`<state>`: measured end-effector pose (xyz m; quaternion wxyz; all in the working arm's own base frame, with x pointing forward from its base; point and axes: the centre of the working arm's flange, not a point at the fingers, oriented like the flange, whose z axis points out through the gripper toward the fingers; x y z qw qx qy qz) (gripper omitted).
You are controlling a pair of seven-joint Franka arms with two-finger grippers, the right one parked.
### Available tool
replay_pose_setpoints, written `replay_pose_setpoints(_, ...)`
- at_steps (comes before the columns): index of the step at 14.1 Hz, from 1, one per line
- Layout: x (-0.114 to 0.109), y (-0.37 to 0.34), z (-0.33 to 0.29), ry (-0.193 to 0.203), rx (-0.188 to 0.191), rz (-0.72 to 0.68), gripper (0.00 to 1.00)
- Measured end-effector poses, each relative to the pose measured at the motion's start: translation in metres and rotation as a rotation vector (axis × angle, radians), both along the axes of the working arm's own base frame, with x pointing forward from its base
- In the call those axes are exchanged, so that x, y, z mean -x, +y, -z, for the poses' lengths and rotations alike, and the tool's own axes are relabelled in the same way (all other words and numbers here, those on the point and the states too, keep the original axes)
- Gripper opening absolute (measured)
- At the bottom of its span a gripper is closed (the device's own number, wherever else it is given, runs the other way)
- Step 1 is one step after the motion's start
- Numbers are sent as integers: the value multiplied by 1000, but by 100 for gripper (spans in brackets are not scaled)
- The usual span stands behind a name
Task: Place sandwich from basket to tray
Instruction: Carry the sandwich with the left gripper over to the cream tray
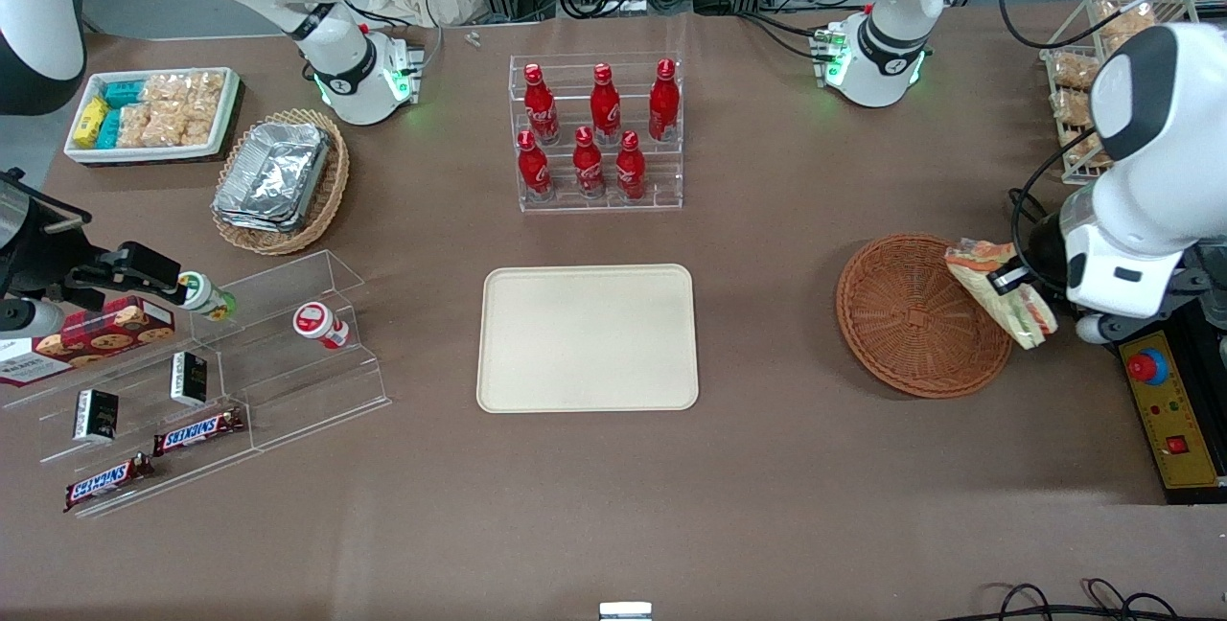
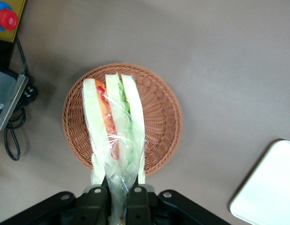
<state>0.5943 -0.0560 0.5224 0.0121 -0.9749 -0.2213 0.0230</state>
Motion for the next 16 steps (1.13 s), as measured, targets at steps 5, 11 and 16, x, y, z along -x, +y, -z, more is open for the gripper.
replay_pose_setpoints(5,14,-99,2,8,40,261,14)
replay_pose_setpoints(11,25,-228,56,-8,160,455,14)
replay_pose_setpoints(16,32,-312,143,-35,220,568,14)
